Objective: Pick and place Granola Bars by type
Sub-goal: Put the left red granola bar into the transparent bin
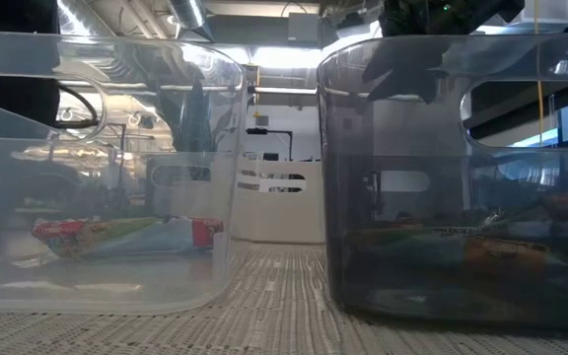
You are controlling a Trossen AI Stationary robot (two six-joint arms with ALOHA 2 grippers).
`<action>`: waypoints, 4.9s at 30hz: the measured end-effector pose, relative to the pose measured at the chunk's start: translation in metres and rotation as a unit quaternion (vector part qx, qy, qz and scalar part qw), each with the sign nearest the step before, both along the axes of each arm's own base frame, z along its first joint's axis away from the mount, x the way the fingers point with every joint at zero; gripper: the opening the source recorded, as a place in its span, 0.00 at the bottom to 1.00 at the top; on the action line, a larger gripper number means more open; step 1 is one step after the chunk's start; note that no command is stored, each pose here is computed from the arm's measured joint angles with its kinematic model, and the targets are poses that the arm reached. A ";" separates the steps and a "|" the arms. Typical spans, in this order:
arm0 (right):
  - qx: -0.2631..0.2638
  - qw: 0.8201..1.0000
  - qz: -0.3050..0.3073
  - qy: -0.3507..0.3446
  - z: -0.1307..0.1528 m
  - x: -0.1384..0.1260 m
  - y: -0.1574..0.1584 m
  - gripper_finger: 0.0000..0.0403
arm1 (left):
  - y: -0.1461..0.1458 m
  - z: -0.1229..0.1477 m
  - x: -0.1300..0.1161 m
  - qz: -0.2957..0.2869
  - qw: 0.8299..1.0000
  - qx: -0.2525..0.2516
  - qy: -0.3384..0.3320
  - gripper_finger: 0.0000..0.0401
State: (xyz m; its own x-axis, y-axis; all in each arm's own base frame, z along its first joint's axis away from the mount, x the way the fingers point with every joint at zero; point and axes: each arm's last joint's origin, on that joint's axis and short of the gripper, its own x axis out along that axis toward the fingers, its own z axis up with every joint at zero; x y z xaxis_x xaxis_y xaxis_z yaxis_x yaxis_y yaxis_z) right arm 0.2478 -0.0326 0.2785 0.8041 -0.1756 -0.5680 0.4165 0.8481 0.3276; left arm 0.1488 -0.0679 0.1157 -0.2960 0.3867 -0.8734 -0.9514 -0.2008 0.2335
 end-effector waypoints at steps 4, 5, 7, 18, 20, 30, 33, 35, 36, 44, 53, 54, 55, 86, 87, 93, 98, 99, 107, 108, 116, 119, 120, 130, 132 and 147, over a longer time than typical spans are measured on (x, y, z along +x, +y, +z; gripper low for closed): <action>0.000 1.000 0.000 0.000 0.000 0.000 0.000 0.48 | -0.004 0.008 0.007 -0.009 0.999 -0.027 -0.029 0.52; -0.001 1.000 0.000 0.000 0.000 0.000 0.000 0.48 | -0.005 0.010 0.009 -0.011 0.999 -0.035 -0.038 0.50; -0.002 1.000 0.001 0.001 0.000 0.000 0.000 0.48 | -0.007 0.012 0.012 -0.021 0.998 -0.048 -0.045 0.47; -0.022 1.000 0.016 0.005 0.000 0.000 0.000 0.48 | -0.021 0.022 0.036 -0.096 0.983 -0.126 -0.097 0.40; -0.023 1.000 0.016 0.005 0.000 0.000 0.000 0.48 | -0.022 0.024 0.038 -0.102 0.982 -0.128 -0.098 0.41; -0.033 0.999 0.023 0.007 0.000 0.000 0.000 0.48 | -0.021 0.024 0.036 -0.124 0.982 -0.121 -0.080 0.41; -0.033 0.999 0.023 0.008 0.000 0.000 0.000 0.48 | -0.020 0.024 0.036 -0.132 0.981 -0.118 -0.077 0.41; -0.033 0.999 0.023 0.008 0.000 0.000 0.000 0.48 | -0.020 0.025 0.036 -0.132 0.981 -0.117 -0.077 0.41; -0.033 0.999 0.023 0.008 0.000 0.000 0.000 0.48 | -0.020 0.025 0.036 -0.134 0.981 -0.117 -0.076 0.41; -0.033 0.999 0.023 0.010 -0.001 0.000 0.000 0.48 | -0.020 0.025 0.036 -0.138 0.981 -0.114 -0.077 0.42; -0.033 0.999 0.023 0.011 -0.001 0.000 0.000 0.48 | -0.020 0.025 0.036 -0.141 0.980 -0.118 -0.074 0.53; -0.033 0.999 0.023 0.011 -0.001 0.000 0.000 0.48 | -0.020 0.025 0.036 -0.141 0.980 -0.119 -0.074 0.55; -0.033 0.999 0.023 0.011 -0.001 0.000 0.000 0.48 | -0.020 0.025 0.035 -0.141 0.980 -0.119 -0.075 0.56; -0.033 0.999 0.022 0.010 -0.001 0.000 0.000 0.48 | -0.009 0.044 0.025 -0.119 0.986 -0.044 -0.104 0.69; -0.033 0.999 0.022 0.010 -0.001 0.000 0.000 0.48 | -0.009 0.044 0.025 -0.118 0.986 -0.045 -0.106 0.69; -0.033 0.999 0.022 0.010 -0.001 0.000 0.000 0.48 | -0.005 0.033 0.018 -0.097 0.989 -0.051 -0.097 0.69; -0.033 0.999 0.022 0.010 -0.001 0.000 0.000 0.48 | -0.005 0.019 0.017 -0.104 0.985 -0.068 -0.123 0.69; -0.033 0.999 0.022 0.010 -0.001 0.000 0.000 0.48 | -0.005 0.016 0.017 -0.110 0.983 -0.071 -0.128 0.69; -0.035 0.999 0.019 0.009 0.000 0.000 0.000 0.48 | -0.004 0.010 0.014 -0.117 0.981 -0.084 -0.130 0.63; -0.035 0.999 0.019 0.009 0.000 0.000 0.000 0.48 | -0.004 0.010 0.014 -0.116 0.981 -0.083 -0.131 0.61; -0.035 0.999 0.019 0.010 0.000 0.000 0.000 0.48 | -0.003 0.010 0.013 -0.119 0.982 -0.073 -0.128 0.44; -0.035 0.999 0.019 0.010 -0.001 0.000 0.000 0.48 | -0.003 0.010 0.013 -0.118 0.982 -0.072 -0.127 0.40; -0.035 0.999 0.019 0.010 0.000 0.000 0.000 0.48 | -0.003 0.010 0.013 -0.118 0.982 -0.072 -0.127 0.40; -0.035 0.999 0.019 0.010 -0.001 0.000 0.000 0.48 | -0.003 0.009 0.013 -0.117 0.983 -0.070 -0.125 0.33; -0.034 0.999 0.019 0.010 -0.001 0.000 0.000 0.48 | -0.003 0.010 0.013 -0.118 0.983 -0.070 -0.126 0.31; -0.034 0.999 0.019 0.016 -0.001 -0.001 0.000 0.48 | -0.008 0.047 0.026 -0.144 0.985 -0.040 -0.087 0.29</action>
